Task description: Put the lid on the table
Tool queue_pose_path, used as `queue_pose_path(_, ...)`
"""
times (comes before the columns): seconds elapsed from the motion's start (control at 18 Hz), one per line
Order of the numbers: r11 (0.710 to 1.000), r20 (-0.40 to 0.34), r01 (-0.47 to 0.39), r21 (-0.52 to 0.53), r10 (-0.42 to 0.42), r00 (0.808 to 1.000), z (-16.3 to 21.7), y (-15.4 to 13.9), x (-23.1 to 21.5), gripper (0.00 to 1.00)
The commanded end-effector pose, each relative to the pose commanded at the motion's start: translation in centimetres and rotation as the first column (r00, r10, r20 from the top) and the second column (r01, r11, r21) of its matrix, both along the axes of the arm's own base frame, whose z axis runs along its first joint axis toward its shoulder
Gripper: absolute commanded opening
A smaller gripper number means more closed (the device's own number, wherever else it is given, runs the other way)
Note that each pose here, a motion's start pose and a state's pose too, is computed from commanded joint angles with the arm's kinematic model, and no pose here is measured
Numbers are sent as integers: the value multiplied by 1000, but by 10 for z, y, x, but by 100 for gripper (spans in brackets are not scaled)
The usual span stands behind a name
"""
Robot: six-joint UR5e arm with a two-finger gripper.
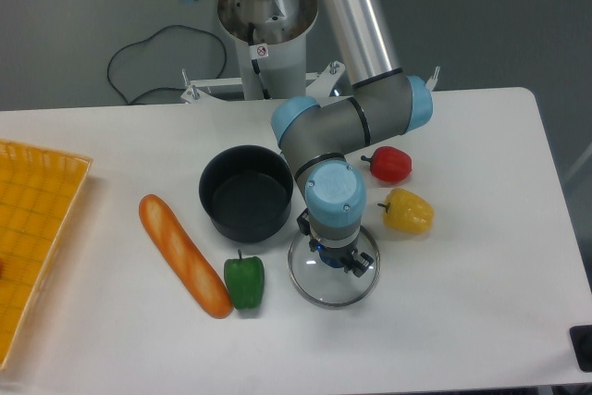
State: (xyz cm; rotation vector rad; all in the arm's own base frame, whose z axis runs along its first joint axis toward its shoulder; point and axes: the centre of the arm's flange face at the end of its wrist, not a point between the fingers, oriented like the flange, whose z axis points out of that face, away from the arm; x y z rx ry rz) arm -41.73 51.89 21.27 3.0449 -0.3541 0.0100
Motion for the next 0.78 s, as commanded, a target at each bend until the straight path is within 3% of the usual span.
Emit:
queue_pose_path(0.56,1000,-5,6,4,-6,1000,-2,3,2,64)
queue_pose_path(0.67,1000,-7,11,6,-11,1000,-2,4,2,98)
queue_pose_path(0.78,1000,-7,8,6,-8,1000,-2,4,2,100)
